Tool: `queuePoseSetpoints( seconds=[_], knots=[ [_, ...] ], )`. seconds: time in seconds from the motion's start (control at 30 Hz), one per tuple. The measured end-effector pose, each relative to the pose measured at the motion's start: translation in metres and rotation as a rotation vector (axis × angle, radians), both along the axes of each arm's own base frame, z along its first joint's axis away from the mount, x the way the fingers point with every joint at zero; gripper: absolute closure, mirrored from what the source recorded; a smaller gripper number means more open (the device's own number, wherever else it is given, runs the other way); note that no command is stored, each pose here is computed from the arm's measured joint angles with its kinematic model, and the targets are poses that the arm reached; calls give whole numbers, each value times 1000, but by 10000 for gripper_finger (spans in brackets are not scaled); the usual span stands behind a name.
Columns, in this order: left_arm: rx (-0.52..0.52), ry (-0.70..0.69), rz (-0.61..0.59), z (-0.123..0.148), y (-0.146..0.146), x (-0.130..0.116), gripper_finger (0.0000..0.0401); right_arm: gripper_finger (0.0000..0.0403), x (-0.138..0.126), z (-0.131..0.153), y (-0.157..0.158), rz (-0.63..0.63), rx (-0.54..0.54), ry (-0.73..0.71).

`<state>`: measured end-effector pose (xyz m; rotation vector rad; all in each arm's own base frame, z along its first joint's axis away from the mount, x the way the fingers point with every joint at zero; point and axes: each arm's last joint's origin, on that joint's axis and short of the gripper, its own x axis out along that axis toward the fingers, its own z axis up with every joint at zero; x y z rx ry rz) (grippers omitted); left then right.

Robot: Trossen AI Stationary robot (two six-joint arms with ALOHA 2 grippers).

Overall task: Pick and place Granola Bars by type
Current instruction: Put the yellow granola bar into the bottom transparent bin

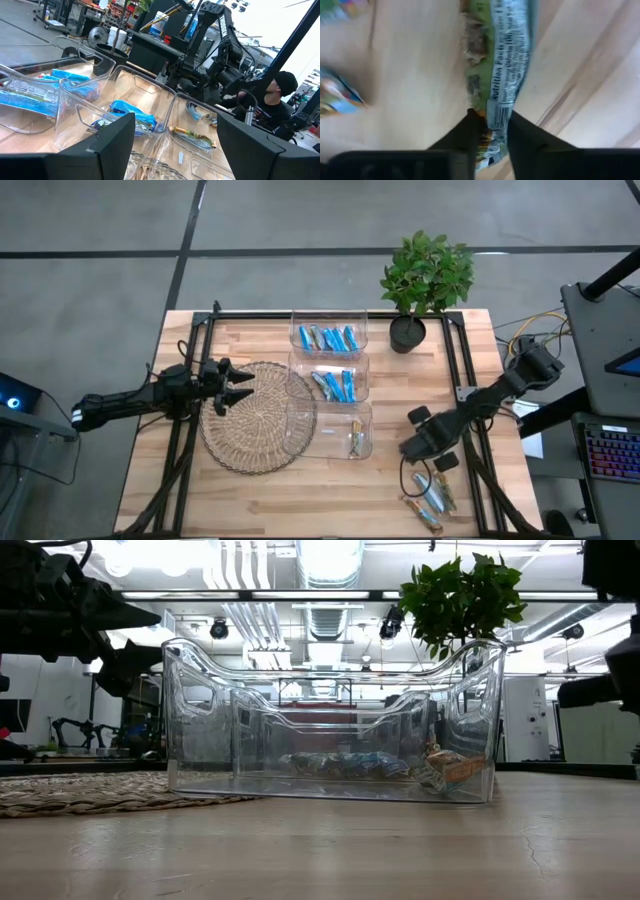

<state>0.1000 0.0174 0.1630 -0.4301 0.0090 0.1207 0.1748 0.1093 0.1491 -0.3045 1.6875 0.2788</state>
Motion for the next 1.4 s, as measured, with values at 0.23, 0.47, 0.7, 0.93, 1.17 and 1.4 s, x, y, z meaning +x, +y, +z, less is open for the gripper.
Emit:
queuePoseSetpoints(
  seconds=[0.23,0.47,0.7,0.93,1.17,1.4],
  knots=[
    [0,0,0,0,0,0,140,389,0,21,0,-262,15,-70],
    [0,0,0,0,0,0,140,394,3,46,5,-556,46,-6],
    [0,0,0,0,0,0,140,394,25,83,20,-911,156,-29],
    [0,0,0,0,0,0,140,395,55,120,31,-1314,237,-83],
    [0,0,0,0,0,0,140,395,100,148,42,-1597,469,-284],
    [0,0,0,0,0,0,140,395,142,149,34,-1811,488,-401]
  ],
)
